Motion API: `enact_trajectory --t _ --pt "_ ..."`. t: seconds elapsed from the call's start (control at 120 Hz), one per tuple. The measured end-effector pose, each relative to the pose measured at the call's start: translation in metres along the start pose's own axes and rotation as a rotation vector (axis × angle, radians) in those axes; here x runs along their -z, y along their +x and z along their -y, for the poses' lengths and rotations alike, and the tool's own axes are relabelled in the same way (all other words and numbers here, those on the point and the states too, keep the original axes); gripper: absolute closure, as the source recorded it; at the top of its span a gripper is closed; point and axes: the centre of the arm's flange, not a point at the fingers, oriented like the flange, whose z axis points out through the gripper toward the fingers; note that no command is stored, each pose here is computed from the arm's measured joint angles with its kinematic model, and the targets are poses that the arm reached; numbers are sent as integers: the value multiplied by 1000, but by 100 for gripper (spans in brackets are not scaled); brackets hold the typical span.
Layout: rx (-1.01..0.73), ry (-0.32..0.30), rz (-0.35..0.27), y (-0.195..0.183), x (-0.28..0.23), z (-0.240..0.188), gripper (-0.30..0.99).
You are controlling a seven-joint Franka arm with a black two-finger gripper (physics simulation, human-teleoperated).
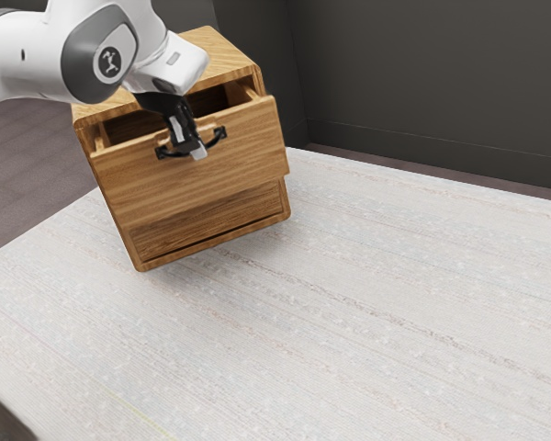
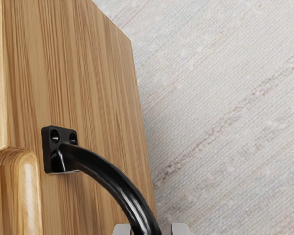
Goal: Pull the drawer handle with one arm to open the drawer
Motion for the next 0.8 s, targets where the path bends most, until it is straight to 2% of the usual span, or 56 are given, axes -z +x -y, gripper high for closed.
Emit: enact_trajectory --t 0.8 --pt "-10 -36 -12 -8 7 -21 72"
